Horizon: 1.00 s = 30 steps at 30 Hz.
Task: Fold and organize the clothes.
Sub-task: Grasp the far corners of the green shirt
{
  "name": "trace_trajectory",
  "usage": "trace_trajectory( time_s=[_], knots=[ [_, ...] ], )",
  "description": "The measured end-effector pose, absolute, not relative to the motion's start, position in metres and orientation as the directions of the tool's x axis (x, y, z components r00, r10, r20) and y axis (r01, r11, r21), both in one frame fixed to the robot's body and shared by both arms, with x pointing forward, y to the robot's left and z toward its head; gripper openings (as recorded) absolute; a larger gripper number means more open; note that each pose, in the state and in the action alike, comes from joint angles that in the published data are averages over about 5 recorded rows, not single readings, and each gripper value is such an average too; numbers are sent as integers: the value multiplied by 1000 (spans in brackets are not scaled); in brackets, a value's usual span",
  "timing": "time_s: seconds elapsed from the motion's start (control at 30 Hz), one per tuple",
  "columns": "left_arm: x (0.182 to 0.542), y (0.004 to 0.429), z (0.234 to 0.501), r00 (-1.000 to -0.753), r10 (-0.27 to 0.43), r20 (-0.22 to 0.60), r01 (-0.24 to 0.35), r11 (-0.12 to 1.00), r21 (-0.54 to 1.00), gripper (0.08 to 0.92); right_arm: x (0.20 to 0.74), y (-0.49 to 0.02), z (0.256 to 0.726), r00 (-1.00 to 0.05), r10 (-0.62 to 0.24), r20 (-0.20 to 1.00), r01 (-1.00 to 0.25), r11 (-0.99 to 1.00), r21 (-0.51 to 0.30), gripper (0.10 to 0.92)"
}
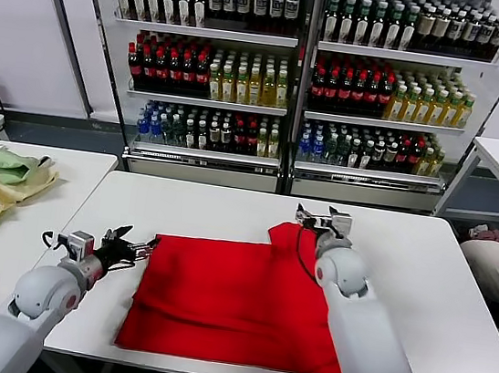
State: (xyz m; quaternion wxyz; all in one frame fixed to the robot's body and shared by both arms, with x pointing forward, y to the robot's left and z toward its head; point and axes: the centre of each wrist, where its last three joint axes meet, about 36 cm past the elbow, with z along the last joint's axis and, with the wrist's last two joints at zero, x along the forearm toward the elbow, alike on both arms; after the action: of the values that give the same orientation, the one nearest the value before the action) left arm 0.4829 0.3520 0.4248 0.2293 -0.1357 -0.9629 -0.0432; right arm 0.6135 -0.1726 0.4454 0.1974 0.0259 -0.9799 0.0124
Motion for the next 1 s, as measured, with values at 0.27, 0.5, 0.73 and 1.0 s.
trace_trajectory(
  time_s=[0.27, 0.5, 0.73, 1.0],
  knots=[
    [505, 354, 412, -835, 269, 480, 307, 952, 1, 823, 628, -166, 426, -897, -20, 441, -36, 999, -26, 823],
    [512, 352, 405, -819, 288, 496, 326, 945, -11, 823, 632, -164, 415, -882, -13, 470, -30, 999, -28, 823],
    [519, 354, 402, -817, 279, 505, 321, 947, -4, 823, 632, -157, 408, -871, -16, 491, -32, 999, -24, 823],
    [521, 357, 399, -812, 272, 516, 325, 946, 13, 791, 631, -154, 401, -863, -11, 505, -23, 1000, -17, 760]
  ],
)
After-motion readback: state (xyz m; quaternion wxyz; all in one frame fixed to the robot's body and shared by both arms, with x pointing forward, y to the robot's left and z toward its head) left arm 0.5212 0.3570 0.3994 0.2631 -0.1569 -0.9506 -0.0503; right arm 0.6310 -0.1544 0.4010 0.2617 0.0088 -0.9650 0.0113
